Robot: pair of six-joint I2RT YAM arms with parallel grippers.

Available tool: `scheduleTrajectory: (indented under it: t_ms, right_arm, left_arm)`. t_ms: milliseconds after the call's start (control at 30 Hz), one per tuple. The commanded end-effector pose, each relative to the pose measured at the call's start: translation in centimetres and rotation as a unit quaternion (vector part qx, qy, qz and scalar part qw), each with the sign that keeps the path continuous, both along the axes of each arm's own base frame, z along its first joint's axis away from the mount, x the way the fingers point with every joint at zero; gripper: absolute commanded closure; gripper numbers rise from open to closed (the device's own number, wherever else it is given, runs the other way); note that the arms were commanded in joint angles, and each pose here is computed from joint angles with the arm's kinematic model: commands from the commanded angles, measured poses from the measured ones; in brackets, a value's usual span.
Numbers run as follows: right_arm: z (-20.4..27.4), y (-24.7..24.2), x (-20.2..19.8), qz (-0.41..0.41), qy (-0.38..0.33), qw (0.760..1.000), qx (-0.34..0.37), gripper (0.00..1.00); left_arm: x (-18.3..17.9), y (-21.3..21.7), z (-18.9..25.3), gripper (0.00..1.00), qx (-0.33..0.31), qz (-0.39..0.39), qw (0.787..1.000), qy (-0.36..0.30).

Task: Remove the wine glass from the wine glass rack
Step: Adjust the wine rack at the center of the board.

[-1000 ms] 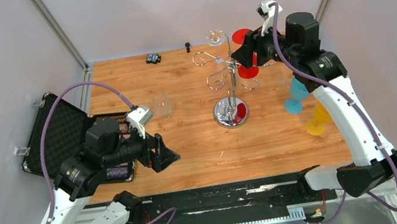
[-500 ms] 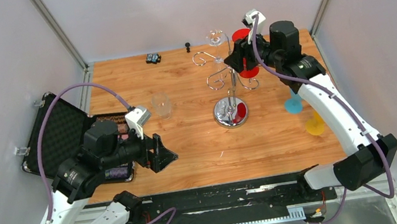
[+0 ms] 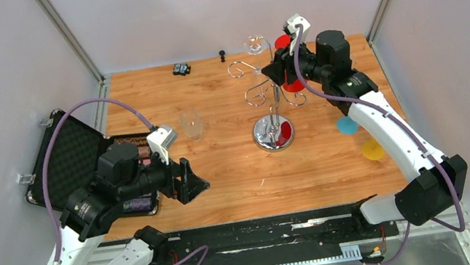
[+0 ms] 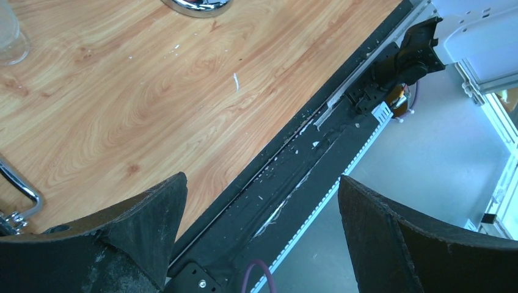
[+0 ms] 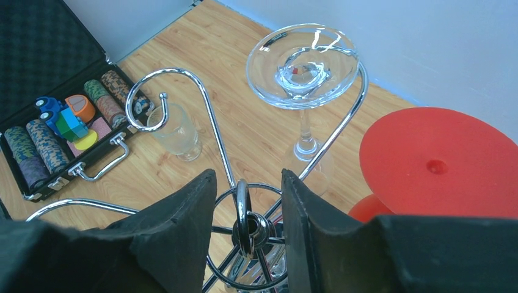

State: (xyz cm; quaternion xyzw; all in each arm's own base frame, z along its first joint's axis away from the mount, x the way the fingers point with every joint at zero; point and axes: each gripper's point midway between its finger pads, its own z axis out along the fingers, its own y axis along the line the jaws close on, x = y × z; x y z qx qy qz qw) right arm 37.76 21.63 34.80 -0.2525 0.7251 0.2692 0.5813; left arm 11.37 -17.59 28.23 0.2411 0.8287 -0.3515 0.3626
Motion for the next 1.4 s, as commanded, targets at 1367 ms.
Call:
scheduleTrajectory:
  t_ms: [1367]
  right_arm:
    - [4.7,0.3,-0.1,-0.013,-0.122,0.991,0.044,0.73]
  left_arm:
    - [0.4,0.0,2.0,0.00,-0.010,0.002,1.000,-0.024]
